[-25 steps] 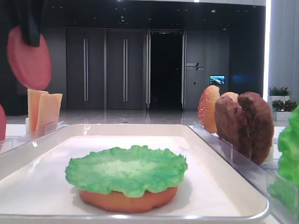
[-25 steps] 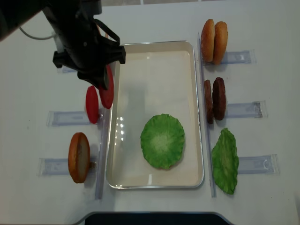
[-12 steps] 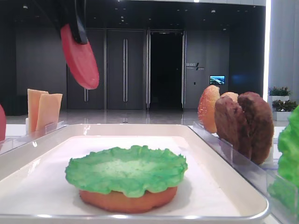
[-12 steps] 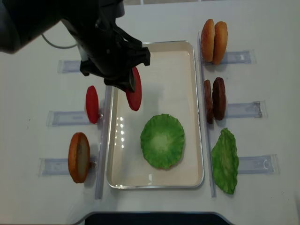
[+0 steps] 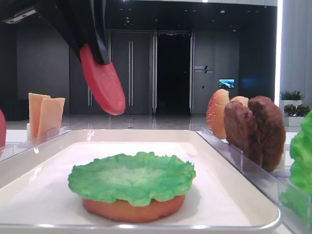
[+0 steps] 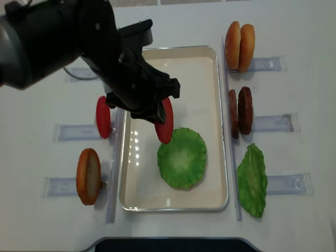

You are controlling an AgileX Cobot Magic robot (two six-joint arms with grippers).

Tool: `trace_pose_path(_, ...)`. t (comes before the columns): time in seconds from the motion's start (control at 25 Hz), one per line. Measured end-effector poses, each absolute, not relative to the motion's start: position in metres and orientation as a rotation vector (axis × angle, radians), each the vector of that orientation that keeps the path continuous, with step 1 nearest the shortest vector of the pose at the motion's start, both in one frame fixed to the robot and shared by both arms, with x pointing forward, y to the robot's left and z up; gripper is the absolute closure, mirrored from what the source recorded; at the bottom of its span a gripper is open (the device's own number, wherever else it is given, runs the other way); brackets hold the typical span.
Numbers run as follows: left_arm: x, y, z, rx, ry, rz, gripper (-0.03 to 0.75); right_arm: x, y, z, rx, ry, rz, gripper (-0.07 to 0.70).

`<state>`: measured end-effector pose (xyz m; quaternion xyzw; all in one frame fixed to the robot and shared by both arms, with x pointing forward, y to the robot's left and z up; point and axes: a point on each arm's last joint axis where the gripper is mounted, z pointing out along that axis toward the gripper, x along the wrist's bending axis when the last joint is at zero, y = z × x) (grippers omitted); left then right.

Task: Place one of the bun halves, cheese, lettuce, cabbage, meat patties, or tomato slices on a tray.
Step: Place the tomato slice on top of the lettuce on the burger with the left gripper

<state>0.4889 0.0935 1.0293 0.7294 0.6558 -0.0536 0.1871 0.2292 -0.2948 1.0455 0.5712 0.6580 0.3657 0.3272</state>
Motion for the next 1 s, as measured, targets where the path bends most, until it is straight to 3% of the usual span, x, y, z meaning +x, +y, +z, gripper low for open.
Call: trace_pose_path(1.0,0.467,0.077,0.983,1.981,1.694,-0.399,0.659,0.229,-0.295,1.045,1.496,1.723,0.958,0.108)
